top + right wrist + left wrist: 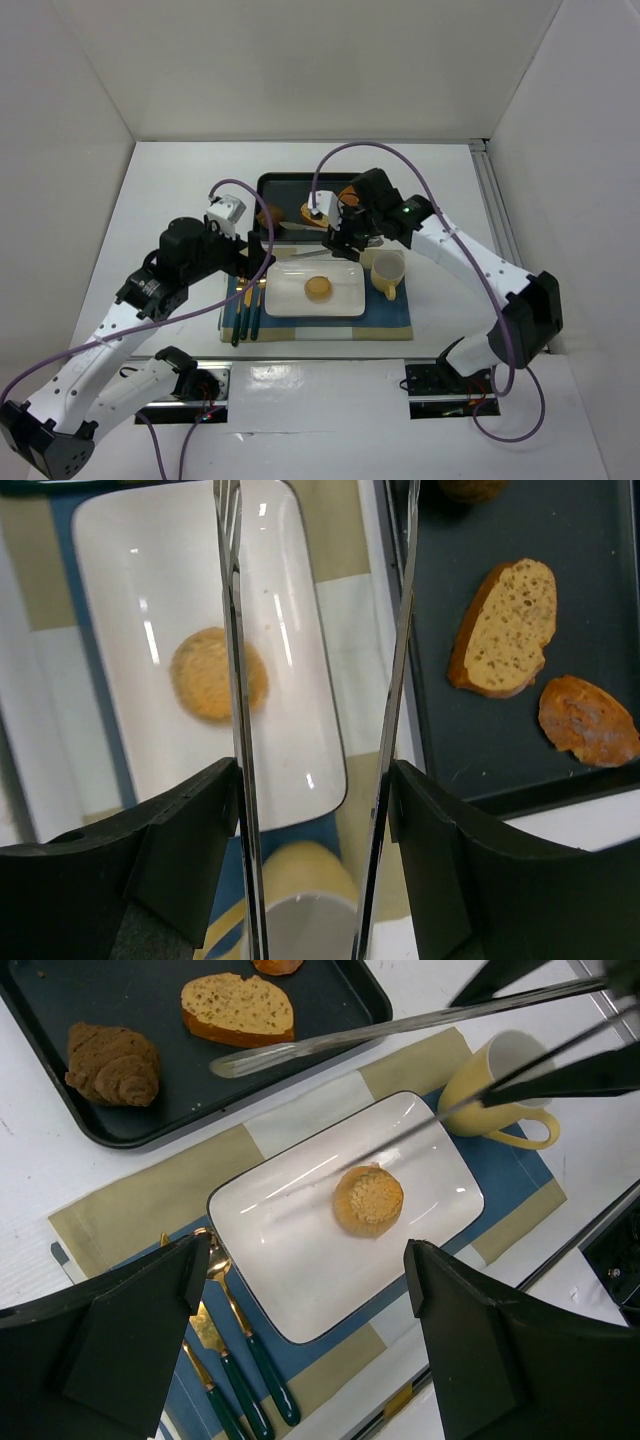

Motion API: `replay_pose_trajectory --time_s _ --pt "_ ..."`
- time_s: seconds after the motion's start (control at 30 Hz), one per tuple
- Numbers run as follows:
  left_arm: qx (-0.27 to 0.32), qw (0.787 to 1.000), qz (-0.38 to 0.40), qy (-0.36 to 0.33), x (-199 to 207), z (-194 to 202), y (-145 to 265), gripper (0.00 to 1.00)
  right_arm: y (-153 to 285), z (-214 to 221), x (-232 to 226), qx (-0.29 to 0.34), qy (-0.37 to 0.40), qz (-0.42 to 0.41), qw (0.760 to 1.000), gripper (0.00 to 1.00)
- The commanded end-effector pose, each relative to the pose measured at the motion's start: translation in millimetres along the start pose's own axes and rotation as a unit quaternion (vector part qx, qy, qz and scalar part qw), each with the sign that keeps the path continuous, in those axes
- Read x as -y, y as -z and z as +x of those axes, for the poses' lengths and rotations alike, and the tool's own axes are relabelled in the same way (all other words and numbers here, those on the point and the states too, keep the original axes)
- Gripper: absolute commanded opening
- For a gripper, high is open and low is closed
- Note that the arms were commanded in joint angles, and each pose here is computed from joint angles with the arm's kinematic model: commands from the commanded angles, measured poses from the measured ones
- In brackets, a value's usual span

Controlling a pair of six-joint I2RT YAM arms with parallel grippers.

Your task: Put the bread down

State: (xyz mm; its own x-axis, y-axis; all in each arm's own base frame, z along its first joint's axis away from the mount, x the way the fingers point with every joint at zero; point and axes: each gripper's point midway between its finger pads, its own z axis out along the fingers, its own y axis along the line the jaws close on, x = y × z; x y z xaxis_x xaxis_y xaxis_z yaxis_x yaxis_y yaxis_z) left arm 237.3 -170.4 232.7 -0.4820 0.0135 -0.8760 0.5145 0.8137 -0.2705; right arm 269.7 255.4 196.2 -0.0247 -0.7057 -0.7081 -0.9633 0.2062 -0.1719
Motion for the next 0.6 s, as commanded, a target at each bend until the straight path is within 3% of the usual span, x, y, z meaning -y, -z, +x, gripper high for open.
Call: replay_pose_trajectory --time_s 0.0,0.17,0.57 --pt "0.029 1.000 -0.002 -0.009 1.6 -13.8 7.1 0.98 -21.7 -28.3 28.8 0.042 0.025 0.046 0.998 0.70" --pt "0.035 0.999 -0.006 -0.010 0.6 -15.8 9.2 0.98 -51.9 -33.9 57.4 0.047 0.031 0.075 0.996 0.70" --pt "0.034 0.999 -0.002 -0.010 2.1 -15.5 9.2 0.98 -95.5 -21.8 77.4 0.025 0.033 0.089 0.995 0.70"
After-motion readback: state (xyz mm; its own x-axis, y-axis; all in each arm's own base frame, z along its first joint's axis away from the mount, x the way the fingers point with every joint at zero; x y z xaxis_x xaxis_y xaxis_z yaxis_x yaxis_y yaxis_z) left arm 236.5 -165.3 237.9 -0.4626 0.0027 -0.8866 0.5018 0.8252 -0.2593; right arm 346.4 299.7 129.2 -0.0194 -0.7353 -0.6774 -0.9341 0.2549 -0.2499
